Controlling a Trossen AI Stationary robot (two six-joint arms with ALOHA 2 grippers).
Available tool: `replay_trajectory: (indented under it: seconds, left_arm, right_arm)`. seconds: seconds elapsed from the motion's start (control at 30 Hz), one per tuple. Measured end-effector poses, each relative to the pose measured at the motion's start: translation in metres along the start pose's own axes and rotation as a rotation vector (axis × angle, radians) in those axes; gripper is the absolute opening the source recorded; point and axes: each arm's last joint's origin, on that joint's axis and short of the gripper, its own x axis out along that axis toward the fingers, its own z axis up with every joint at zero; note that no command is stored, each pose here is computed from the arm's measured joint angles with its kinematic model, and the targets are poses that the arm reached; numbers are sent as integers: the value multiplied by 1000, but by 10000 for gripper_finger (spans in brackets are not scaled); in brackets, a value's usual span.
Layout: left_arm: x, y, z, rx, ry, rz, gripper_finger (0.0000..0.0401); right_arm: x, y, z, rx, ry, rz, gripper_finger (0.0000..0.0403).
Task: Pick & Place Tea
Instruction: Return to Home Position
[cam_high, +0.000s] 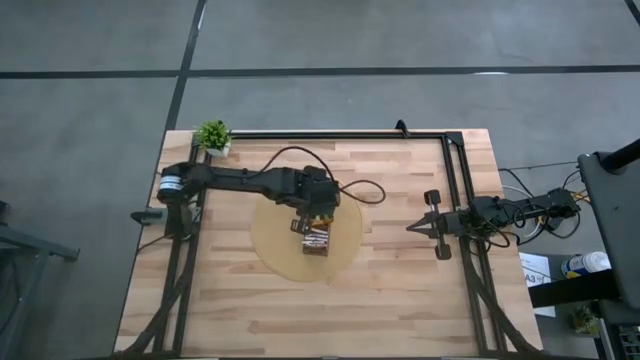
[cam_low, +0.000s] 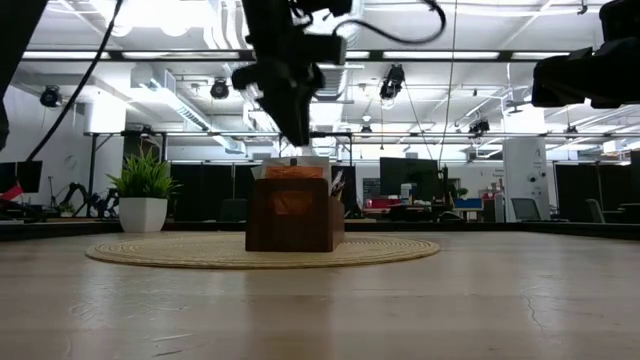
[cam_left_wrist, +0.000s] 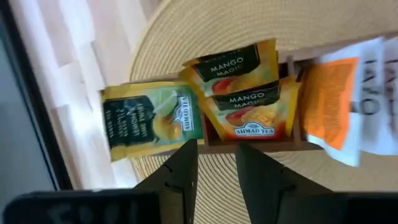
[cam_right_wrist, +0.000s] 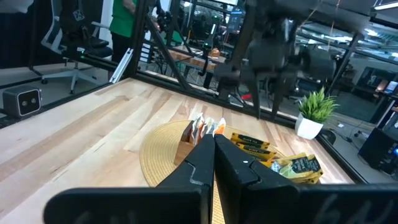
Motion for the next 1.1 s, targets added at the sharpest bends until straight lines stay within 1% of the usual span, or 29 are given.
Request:
replay_trajectory:
  seconds: [0.2, 0.37, 0.4, 0.47, 0.53, 0.63, 0.7, 0.77, 0.9, 1.0, 1.1]
  left_arm:
    - [-38, 9, -13, -83, -115, -19, 103]
    - [-76, 19, -24, -185, -267, 11, 103]
    - [-82, 20, -26, -200, -291, 16, 103]
    - [-88, 19, -30, -270, -327, 0, 103]
    - [-90, 17, -34, -338, -377, -9, 103]
    - [-85, 13, -41, -362, -467, -10, 103]
    - [-79, 10, -51, -399, -523, 3, 103]
    - [-73, 7, -68, -454, -583, 18, 103]
    - [-62, -3, -107, -579, -723, 54, 103]
    - [-56, -14, -135, -627, -837, 81, 103]
    - [-56, -22, -159, -671, -955, 133, 103]
  right_arm:
    - [0, 0, 0, 0, 1, 0, 8]
    - [0, 0, 0, 0, 0, 0, 8]
    - [0, 0, 0, 0, 1, 0, 8]
    - [0, 0, 0, 0, 0, 0, 9]
    - [0, 0, 0, 0, 1, 0, 9]
    - [0, 0, 0, 0, 0, 0, 8]
    - [0, 0, 0, 0, 0, 0, 8]
    - [0, 0, 0, 0, 0, 0, 8]
    - [0, 0, 0, 0, 1, 0, 8]
    - [0, 0, 0, 0, 0, 0, 8]
    - [0, 0, 0, 0, 0, 0, 9]
